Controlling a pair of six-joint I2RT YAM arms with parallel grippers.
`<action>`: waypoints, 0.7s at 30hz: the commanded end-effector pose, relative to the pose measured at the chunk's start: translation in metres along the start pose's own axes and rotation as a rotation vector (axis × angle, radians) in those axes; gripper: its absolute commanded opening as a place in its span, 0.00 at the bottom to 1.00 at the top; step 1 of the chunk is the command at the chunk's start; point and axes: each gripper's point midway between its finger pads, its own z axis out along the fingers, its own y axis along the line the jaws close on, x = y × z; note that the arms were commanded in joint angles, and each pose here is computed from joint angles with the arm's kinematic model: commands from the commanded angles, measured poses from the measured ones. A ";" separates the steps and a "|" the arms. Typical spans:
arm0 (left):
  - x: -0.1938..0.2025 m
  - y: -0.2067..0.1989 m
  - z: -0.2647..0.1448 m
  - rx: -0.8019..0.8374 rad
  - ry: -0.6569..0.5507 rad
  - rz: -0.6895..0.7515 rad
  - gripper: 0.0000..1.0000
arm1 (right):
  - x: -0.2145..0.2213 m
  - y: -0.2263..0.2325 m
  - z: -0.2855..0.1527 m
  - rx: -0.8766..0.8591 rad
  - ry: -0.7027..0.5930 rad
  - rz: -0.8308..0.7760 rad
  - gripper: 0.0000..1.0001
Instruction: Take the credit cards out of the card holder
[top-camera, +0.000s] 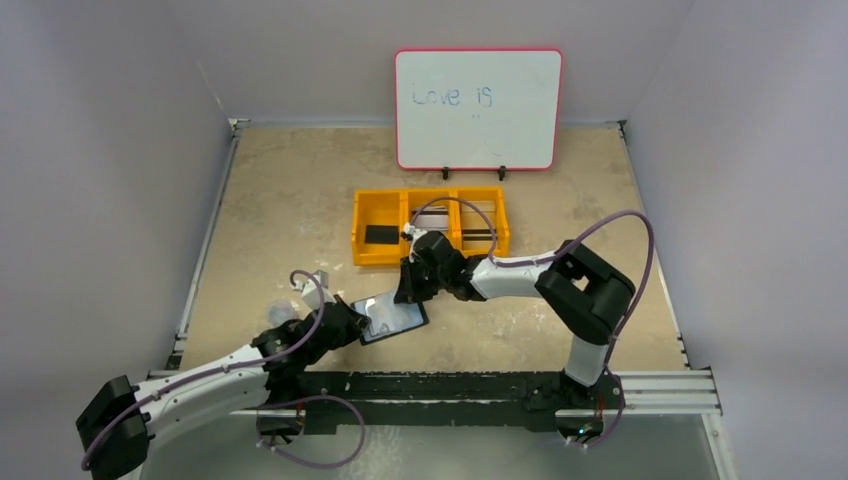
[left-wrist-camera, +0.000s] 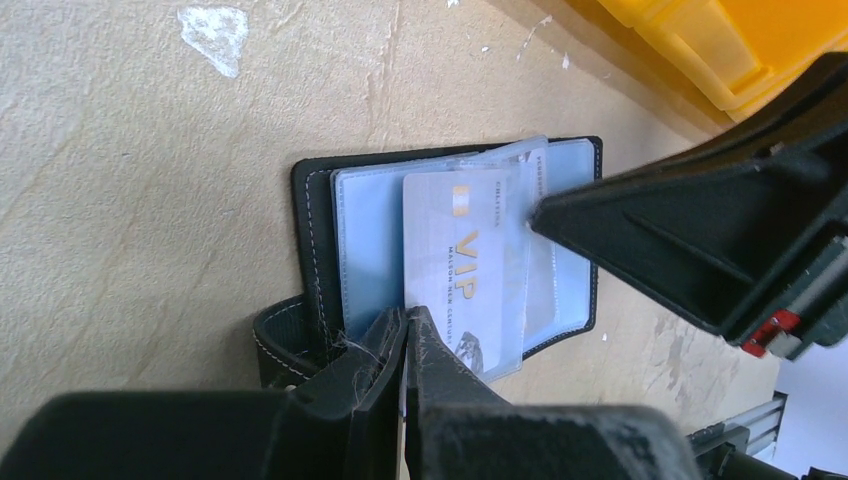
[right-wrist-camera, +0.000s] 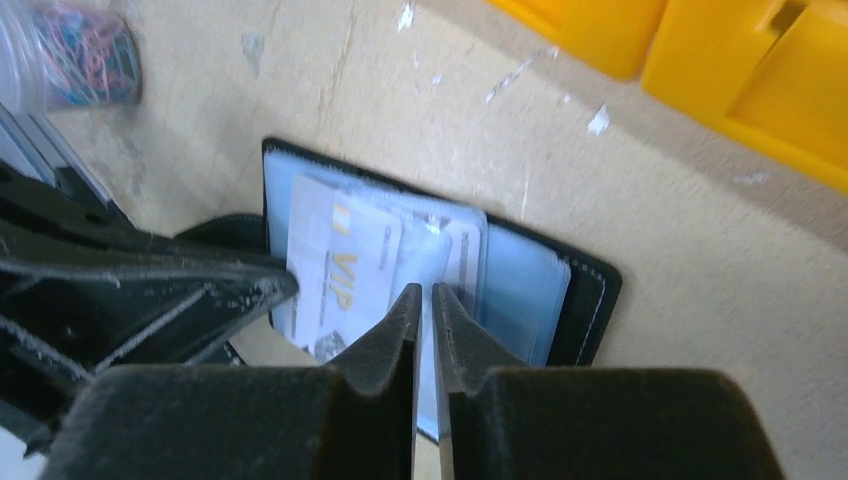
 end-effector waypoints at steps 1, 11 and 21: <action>-0.002 -0.004 0.001 -0.004 0.002 0.027 0.00 | 0.017 0.008 -0.022 -0.017 0.100 -0.100 0.13; -0.003 -0.004 0.000 0.001 -0.007 0.026 0.00 | 0.019 0.035 -0.018 -0.110 0.120 -0.140 0.23; 0.000 -0.017 0.002 0.083 0.001 0.018 0.00 | 0.036 0.024 0.006 -0.106 0.185 -0.099 0.32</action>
